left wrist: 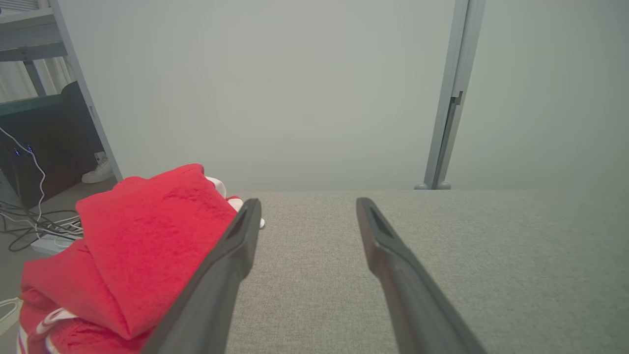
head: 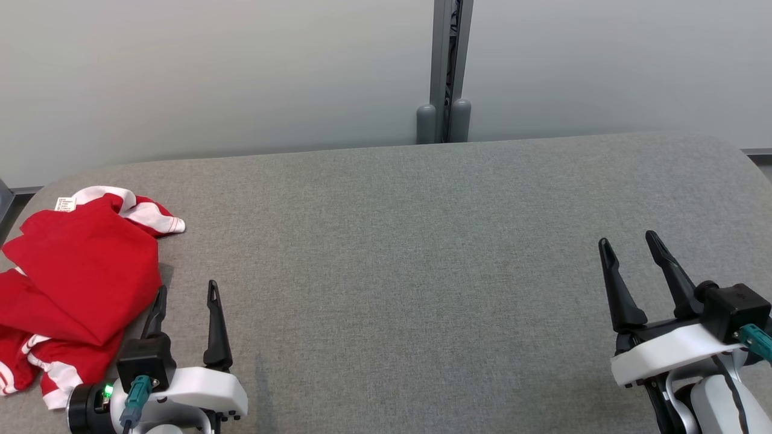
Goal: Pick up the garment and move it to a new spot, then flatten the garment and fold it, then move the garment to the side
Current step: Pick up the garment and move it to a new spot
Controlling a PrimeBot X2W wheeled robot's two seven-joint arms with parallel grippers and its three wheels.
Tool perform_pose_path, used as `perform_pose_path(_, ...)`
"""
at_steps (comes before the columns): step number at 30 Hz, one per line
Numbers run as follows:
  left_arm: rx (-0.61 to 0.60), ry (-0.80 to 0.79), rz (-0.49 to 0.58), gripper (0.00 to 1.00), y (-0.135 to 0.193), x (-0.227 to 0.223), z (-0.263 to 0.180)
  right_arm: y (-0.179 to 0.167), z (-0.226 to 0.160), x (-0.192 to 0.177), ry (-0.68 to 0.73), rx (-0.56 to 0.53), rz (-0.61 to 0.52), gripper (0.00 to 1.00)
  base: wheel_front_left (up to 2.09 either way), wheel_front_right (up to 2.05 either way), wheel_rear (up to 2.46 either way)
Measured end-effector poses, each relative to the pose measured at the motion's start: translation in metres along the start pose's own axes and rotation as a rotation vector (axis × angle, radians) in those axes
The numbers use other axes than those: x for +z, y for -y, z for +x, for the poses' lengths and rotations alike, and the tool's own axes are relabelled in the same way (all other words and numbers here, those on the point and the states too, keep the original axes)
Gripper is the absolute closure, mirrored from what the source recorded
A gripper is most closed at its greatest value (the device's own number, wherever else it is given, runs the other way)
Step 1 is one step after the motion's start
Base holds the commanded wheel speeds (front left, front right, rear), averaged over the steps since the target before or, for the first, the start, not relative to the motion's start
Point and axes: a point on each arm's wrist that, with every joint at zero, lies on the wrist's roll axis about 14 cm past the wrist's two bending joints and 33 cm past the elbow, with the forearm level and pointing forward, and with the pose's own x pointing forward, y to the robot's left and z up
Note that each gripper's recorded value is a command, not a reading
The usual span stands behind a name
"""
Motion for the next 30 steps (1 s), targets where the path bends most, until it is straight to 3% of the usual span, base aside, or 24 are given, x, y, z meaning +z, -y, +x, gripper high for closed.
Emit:
perform_pose_path(15,0.034,-0.002,-0.002,0.0,-0.012,0.0,-0.005,-0.007,0.005,-0.002,-0.003,0.019,0.01,0.0,0.0,0.0,0.0)
perform_pose_path(30,0.194,0.009,-0.001,0.0,-0.07,0.004,-0.034,-0.067,0.028,-0.014,-0.025,0.177,0.065,0.0,0.0,0.0,0.0)
